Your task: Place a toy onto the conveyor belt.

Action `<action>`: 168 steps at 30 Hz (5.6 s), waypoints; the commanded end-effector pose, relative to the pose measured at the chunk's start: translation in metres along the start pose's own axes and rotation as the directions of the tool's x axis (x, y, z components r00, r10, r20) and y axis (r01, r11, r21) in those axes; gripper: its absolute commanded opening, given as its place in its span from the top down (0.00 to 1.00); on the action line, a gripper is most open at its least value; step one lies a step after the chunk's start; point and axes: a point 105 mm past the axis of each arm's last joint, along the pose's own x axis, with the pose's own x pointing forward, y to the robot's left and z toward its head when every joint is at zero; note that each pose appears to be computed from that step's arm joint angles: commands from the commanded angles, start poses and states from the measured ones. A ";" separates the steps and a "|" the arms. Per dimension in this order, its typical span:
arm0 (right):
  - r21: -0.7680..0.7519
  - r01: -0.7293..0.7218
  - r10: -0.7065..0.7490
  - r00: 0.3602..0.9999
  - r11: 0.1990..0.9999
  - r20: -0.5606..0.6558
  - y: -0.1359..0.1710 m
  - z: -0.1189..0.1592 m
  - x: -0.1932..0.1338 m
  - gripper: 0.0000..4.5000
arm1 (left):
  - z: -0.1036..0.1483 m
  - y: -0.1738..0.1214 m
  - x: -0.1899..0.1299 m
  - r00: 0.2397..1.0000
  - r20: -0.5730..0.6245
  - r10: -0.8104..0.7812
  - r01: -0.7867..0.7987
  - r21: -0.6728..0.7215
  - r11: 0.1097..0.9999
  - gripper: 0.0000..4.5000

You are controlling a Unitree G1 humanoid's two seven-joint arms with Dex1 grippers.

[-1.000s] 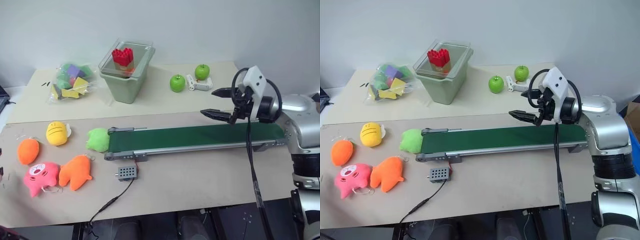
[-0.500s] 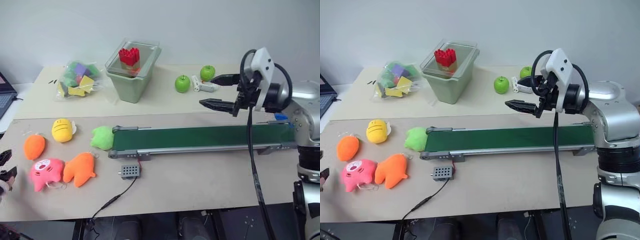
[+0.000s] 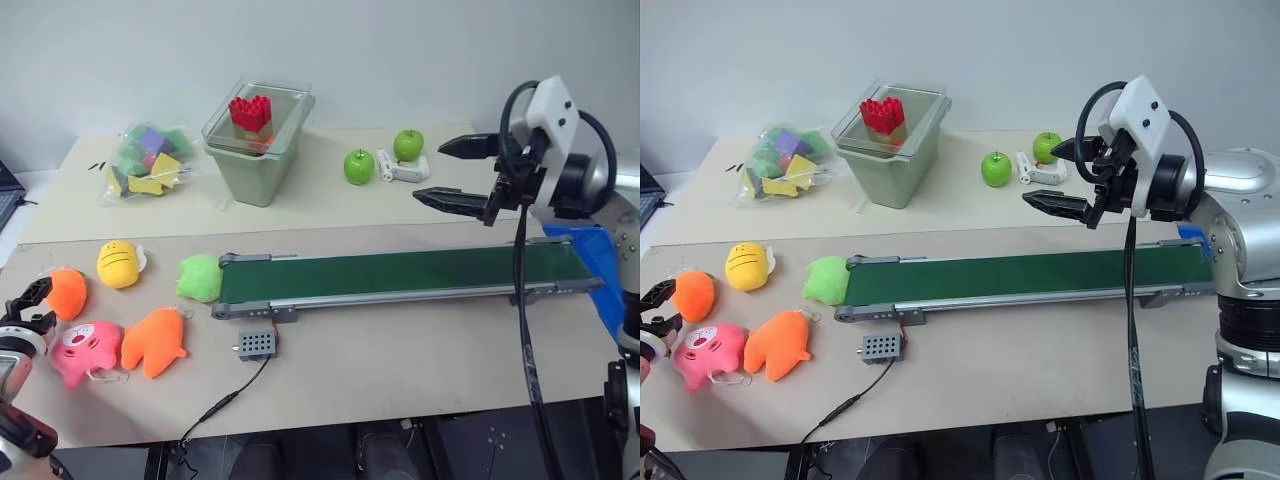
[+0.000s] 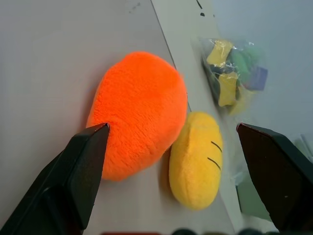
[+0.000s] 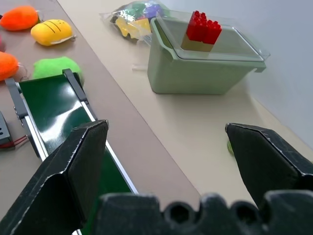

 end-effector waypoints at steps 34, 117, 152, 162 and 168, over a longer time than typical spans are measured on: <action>-0.077 0.059 -0.062 0.997 0.995 -0.038 -0.015 0.015 -0.017 0.00 | 0.012 0.017 -0.012 0.991 0.134 0.006 0.014 -0.143 0.990 0.01; 0.117 -0.106 0.105 0.994 0.987 0.015 0.014 -0.009 -0.008 0.00 | -0.113 -0.189 -0.039 0.495 -0.836 -0.237 0.868 0.466 0.170 0.98; 0.083 0.042 -0.042 0.999 0.996 0.000 0.004 -0.030 -0.026 0.00 | -0.235 -0.188 -0.072 0.284 -0.856 -0.433 -0.422 0.294 -0.858 0.98; 0.082 0.054 -0.053 0.998 0.995 -0.014 0.005 -0.033 -0.031 0.00 | -0.224 -0.146 -0.060 0.316 -0.892 -0.323 -0.409 0.180 -0.895 0.98; 0.078 0.061 -0.060 0.998 0.995 -0.016 0.005 -0.032 -0.032 0.00 | -0.220 -0.138 -0.050 0.335 -0.883 -0.327 -0.423 0.169 -0.890 0.98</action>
